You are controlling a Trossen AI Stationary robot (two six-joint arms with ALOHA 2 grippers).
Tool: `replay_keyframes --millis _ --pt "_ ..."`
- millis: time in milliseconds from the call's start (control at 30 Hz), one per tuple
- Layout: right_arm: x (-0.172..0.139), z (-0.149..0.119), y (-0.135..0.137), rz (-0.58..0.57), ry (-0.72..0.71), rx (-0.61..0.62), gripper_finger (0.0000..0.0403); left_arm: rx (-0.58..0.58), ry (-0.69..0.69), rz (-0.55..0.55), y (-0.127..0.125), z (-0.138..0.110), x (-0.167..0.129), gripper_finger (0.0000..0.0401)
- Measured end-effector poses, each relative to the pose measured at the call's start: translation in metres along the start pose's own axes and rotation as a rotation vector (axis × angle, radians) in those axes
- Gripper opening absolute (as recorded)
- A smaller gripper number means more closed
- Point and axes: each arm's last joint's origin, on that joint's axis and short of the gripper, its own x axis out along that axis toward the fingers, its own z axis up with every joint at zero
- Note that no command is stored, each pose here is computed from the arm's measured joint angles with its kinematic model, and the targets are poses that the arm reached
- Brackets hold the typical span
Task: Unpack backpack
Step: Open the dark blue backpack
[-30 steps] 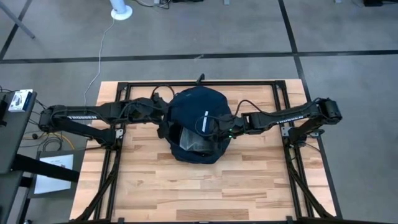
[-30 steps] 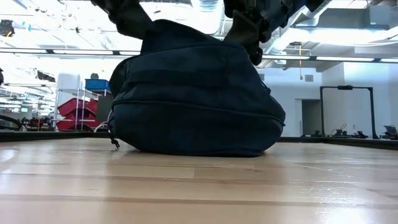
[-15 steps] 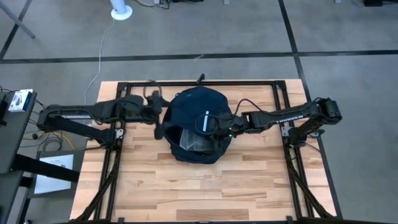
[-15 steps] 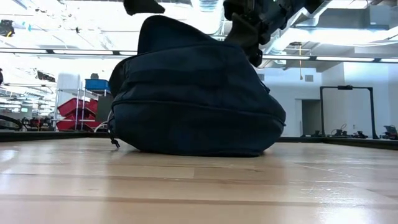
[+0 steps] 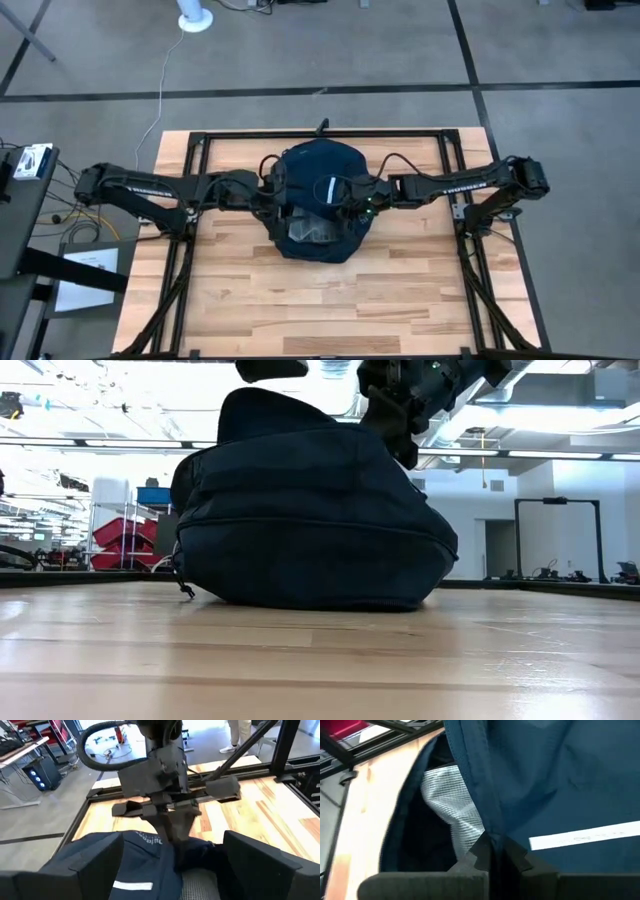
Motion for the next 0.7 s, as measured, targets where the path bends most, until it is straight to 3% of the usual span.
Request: replay_keyframes --millis 300,533,700 --pt "0.0 0.0 0.002 0.061 0.016 -0.005 0.0001 0.095 0.012 -0.002 -0.003 -0.004 0.011 0.0327" --pt "0.0 0.0 0.003 0.081 0.02 -0.004 0.0001 0.106 0.014 0.009 -0.001 -0.005 0.016 0.0327" --pt "0.0 0.001 0.003 0.084 0.012 -0.004 0.0001 0.128 0.035 -0.039 -0.004 -0.011 0.024 0.0327"
